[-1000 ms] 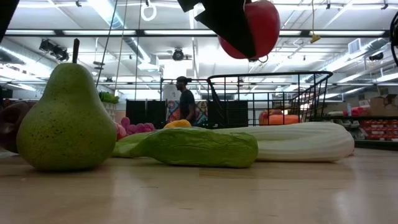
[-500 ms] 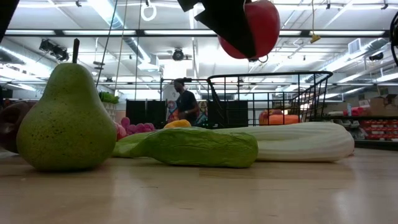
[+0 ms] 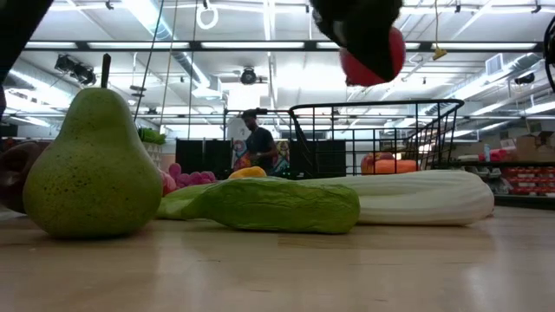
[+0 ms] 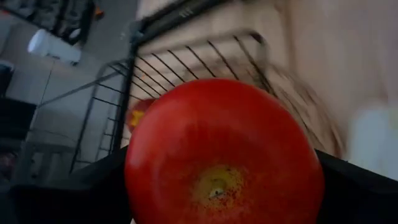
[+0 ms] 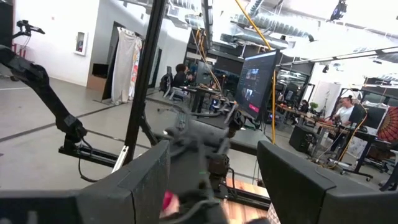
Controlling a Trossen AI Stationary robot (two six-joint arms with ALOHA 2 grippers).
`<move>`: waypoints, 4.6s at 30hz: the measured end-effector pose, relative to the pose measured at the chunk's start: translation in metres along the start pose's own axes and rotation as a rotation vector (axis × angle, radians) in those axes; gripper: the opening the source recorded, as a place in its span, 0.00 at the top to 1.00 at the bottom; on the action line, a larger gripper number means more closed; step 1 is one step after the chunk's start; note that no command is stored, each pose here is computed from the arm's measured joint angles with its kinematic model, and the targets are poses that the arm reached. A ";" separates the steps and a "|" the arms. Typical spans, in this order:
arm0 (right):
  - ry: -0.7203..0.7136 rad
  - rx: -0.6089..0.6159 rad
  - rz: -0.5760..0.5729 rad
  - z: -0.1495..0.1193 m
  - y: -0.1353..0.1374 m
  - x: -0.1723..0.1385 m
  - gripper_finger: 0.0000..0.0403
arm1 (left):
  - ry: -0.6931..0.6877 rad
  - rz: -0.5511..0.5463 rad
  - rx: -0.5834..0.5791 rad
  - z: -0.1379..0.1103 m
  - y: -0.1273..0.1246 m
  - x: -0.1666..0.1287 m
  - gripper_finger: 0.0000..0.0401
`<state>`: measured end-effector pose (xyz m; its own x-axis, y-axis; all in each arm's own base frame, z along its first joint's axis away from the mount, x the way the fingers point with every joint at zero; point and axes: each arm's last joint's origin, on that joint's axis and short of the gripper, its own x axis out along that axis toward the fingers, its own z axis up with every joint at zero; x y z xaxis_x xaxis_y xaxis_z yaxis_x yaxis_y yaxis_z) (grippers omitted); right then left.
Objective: Build produce basket
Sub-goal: Put the apple into the wire basket
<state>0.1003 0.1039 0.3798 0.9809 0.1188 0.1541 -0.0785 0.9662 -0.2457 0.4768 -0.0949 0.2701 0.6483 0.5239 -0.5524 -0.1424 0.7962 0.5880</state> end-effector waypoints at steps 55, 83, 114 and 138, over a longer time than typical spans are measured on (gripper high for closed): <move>0.010 -0.011 0.004 -0.001 0.001 0.000 0.39 | 0.302 0.076 -0.027 -0.069 0.079 0.133 0.12; 0.014 0.032 0.008 -0.002 0.002 0.001 0.39 | 0.224 -0.036 0.086 -0.076 0.072 0.163 0.12; 0.014 0.031 0.010 -0.002 0.002 0.001 0.39 | 0.371 -0.180 -0.148 -0.094 0.068 0.160 0.12; 0.014 0.031 0.010 -0.002 0.002 0.001 0.39 | 0.333 -0.211 -0.162 -0.090 0.069 0.160 0.01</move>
<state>0.1014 0.1056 0.3776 0.9824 0.1255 0.1380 -0.0936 0.9716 -0.2172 0.5031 0.0710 0.1690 0.4030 0.3921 -0.8270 -0.1653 0.9199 0.3556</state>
